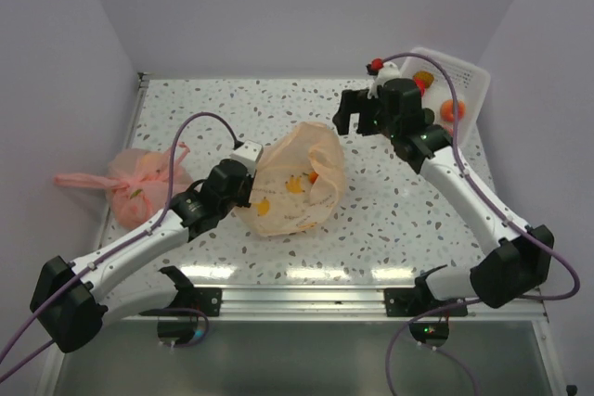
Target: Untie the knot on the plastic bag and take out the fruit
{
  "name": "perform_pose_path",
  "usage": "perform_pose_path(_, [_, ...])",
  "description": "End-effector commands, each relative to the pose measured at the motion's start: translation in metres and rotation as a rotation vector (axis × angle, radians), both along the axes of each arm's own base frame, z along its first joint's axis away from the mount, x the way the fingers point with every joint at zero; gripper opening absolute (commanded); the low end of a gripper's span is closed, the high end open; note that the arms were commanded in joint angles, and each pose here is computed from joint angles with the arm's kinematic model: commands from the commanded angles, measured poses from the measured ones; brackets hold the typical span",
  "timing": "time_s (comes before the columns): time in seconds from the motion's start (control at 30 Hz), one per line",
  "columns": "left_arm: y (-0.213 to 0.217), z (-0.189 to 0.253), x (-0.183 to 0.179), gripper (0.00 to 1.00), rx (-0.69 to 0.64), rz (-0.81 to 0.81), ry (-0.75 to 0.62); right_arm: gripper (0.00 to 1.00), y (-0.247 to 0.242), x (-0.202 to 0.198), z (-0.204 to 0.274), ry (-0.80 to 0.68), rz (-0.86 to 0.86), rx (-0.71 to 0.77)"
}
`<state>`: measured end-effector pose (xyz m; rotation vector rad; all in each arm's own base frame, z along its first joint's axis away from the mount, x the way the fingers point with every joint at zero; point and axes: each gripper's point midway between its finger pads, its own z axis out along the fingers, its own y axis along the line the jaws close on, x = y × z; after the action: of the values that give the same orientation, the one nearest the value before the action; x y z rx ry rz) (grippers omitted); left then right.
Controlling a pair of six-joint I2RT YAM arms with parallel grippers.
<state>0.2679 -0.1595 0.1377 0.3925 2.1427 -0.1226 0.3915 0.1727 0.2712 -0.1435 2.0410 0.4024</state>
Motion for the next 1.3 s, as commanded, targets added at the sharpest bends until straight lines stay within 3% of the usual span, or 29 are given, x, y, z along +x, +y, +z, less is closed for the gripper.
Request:
perform_pose_path(0.0, [-0.001, 0.005, 0.007, 0.00, -0.007, 0.005, -0.033, 0.99, 0.047, -0.033, 0.002, -0.028, 0.158, 0.086])
perform_pose_path(0.33, [-0.002, 0.001, 0.007, 0.00, -0.006, 0.009, -0.023, 0.99, 0.072, -0.062, -0.109, 0.184, 0.204, 0.001])
perform_pose_path(0.4, [-0.003, 0.000, 0.008, 0.00, -0.008, 0.008, -0.019, 0.92, 0.074, -0.064, -0.121, 0.205, 0.220, -0.029])
perform_pose_path(0.5, [-0.004, -0.005, 0.007, 0.00, -0.004, 0.010, 0.002, 0.39, 0.086, -0.067, -0.116, 0.201, 0.280, -0.065])
perform_pose_path(0.53, [-0.003, -0.006, 0.008, 0.00, -0.005, 0.016, 0.005, 0.13, 0.090, -0.069, -0.109, 0.189, 0.297, -0.071])
perform_pose_path(0.6, [-0.001, -0.008, 0.010, 0.00, -0.008, 0.031, 0.018, 0.00, 0.105, -0.076, -0.080, 0.124, 0.354, -0.103])
perform_pose_path(0.77, [0.012, -0.018, 0.017, 0.00, -0.036, 0.096, 0.076, 0.00, 0.155, -0.122, -0.008, -0.060, 0.553, -0.154])
perform_pose_path(0.87, [0.020, -0.024, 0.023, 0.00, -0.069, 0.124, 0.116, 0.00, 0.175, -0.151, 0.006, -0.107, 0.646, -0.179])
perform_pose_path(1.0, [0.024, -0.025, 0.026, 0.00, -0.087, 0.138, 0.129, 0.00, 0.169, -0.152, -0.018, -0.098, 0.636, -0.219])
perform_pose_path(1.27, [0.022, -0.024, 0.024, 0.00, -0.096, 0.125, 0.127, 0.00, 0.121, -0.113, -0.091, 0.006, 0.356, -0.214])
